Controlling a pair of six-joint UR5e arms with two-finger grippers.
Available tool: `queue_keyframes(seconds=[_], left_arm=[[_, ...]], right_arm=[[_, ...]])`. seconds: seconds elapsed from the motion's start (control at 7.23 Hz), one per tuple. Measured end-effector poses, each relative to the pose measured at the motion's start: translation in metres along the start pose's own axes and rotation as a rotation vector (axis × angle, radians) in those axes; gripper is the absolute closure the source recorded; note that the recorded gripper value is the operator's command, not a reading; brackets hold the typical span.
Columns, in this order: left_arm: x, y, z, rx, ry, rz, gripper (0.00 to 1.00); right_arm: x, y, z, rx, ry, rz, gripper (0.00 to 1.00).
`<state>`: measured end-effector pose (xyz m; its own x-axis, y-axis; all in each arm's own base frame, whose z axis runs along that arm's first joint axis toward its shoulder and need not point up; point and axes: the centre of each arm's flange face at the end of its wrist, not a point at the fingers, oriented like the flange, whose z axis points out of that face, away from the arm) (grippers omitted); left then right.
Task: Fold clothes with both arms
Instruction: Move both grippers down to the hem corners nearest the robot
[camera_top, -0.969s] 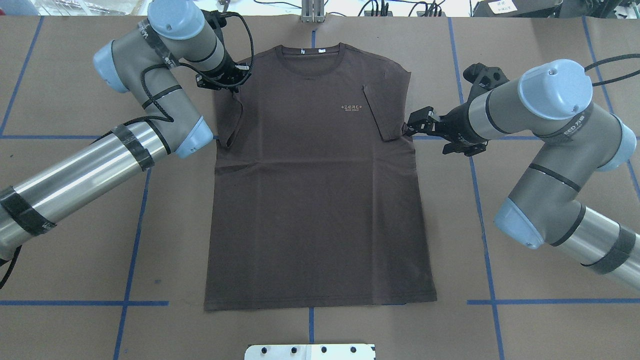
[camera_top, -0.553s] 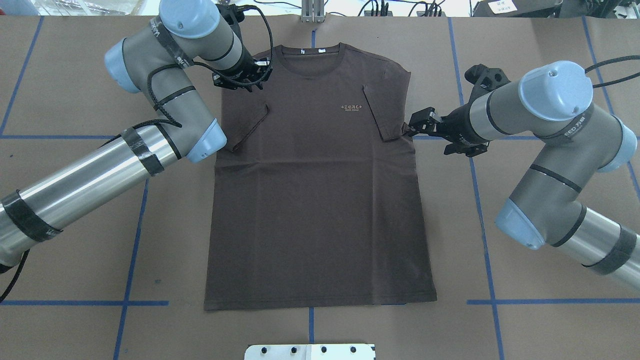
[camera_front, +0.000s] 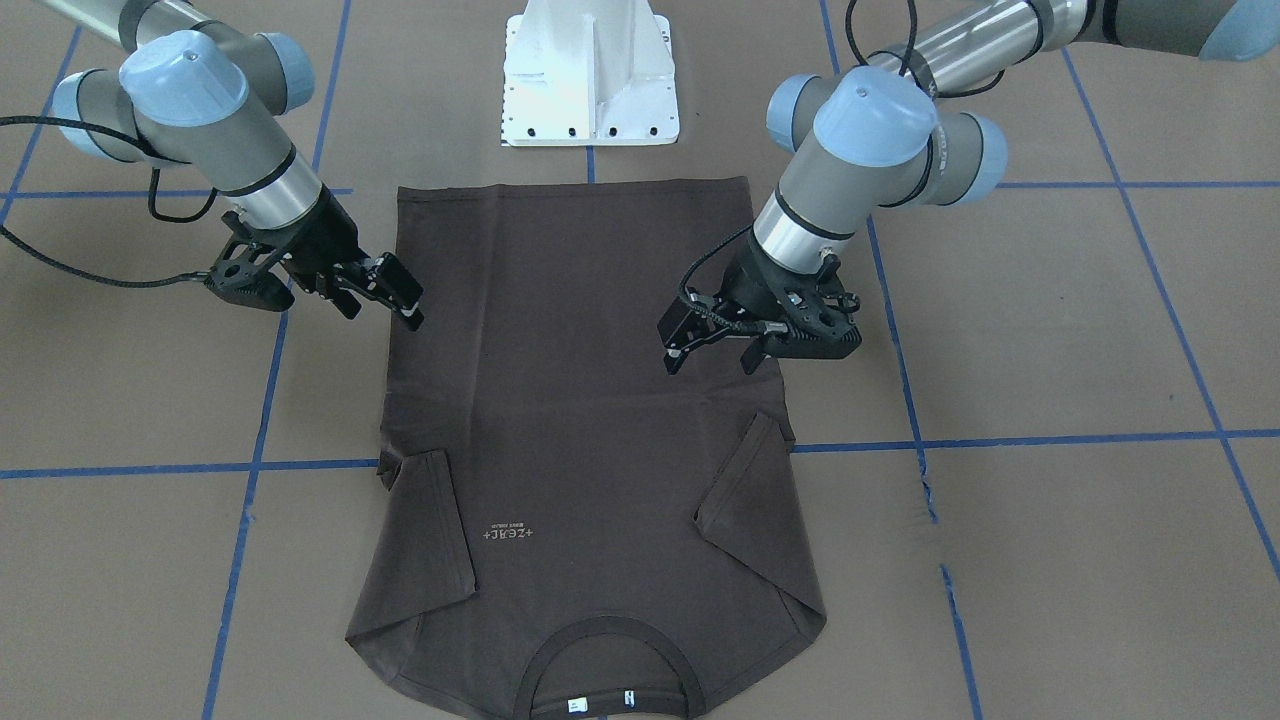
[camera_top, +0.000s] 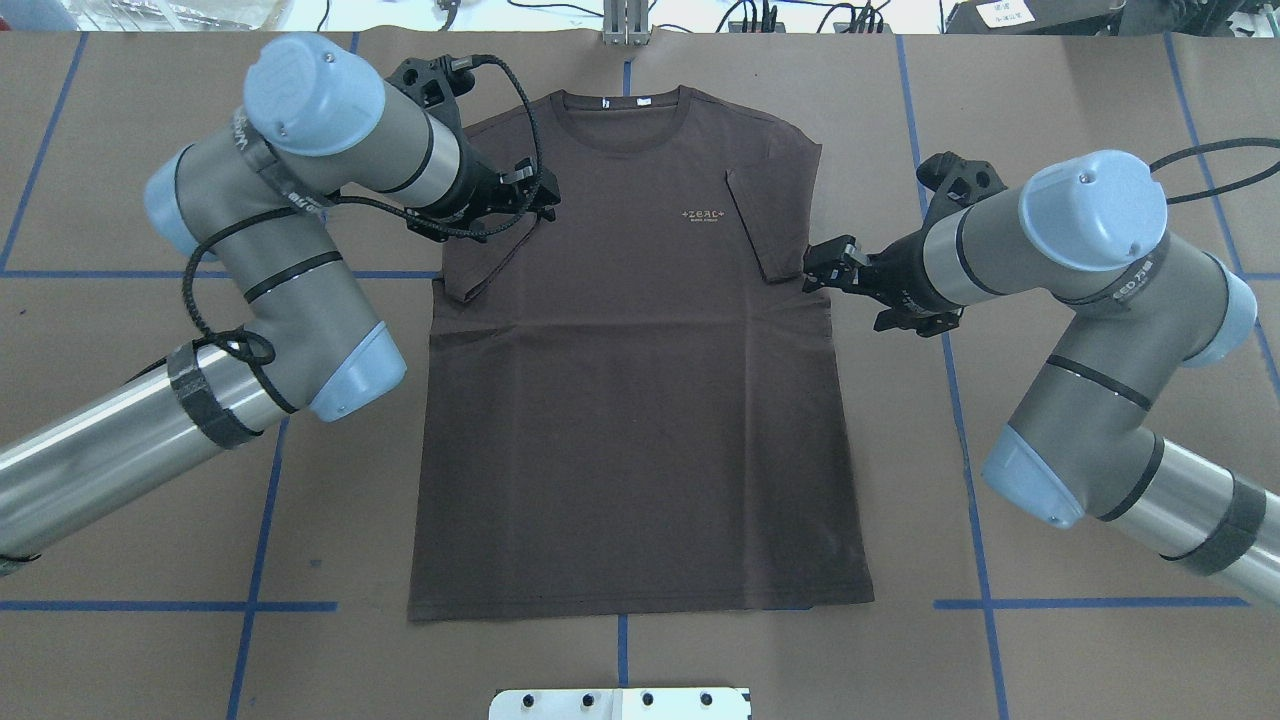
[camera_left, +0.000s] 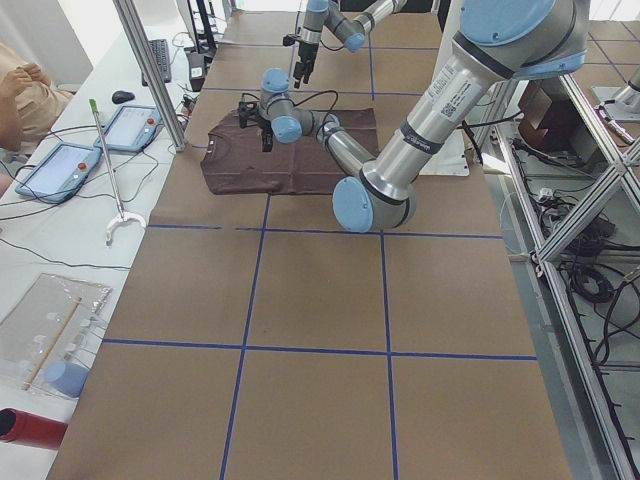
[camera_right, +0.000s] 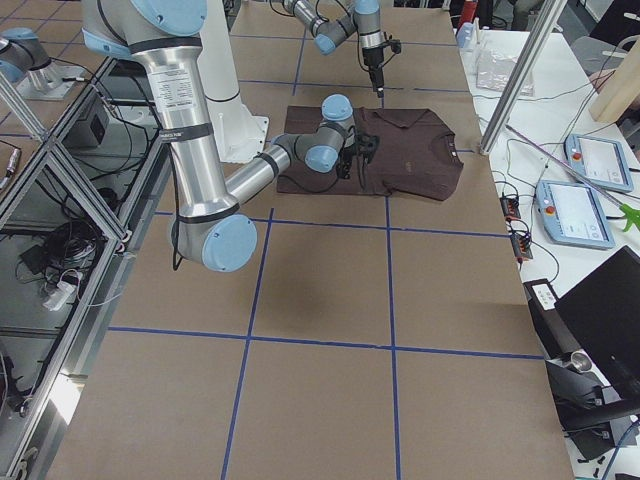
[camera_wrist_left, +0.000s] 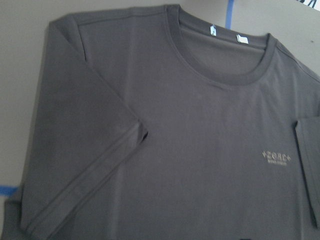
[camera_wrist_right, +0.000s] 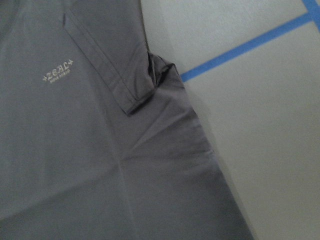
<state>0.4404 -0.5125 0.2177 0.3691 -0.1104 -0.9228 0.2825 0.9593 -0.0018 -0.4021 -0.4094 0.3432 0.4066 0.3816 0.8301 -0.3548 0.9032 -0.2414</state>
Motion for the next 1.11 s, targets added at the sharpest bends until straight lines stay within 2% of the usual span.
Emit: queue_keyframes(seconds=[0.28,0.42,0.55,0.69,0.83,1.11], left_arm=[[-0.031,0.04,-0.033,-0.018,0.03,0.02,0.01],[-0.042,0.051,-0.042,-0.028,0.035,0.031,0.0],[-0.046,0.054,-0.045,-0.031,0.036,0.031,0.0],[-0.048,0.056,-0.047,-0.03,0.037,0.023,0.0],[-0.049,0.056,-0.046,-0.029,0.035,0.014,0.0],[-0.05,0.055,-0.046,-0.028,0.033,0.007,0.0]], right_arm=[[0.05,0.102,0.011,0.001,0.055,0.022,0.09],[0.066,0.152,0.017,0.018,0.077,0.039,0.11],[0.077,0.186,0.021,0.041,0.102,0.067,0.13],[0.085,0.204,0.024,0.057,0.119,0.109,0.15],[0.091,0.211,0.027,0.071,0.129,0.132,0.22],[0.096,0.213,0.031,0.089,0.143,0.141,0.49]])
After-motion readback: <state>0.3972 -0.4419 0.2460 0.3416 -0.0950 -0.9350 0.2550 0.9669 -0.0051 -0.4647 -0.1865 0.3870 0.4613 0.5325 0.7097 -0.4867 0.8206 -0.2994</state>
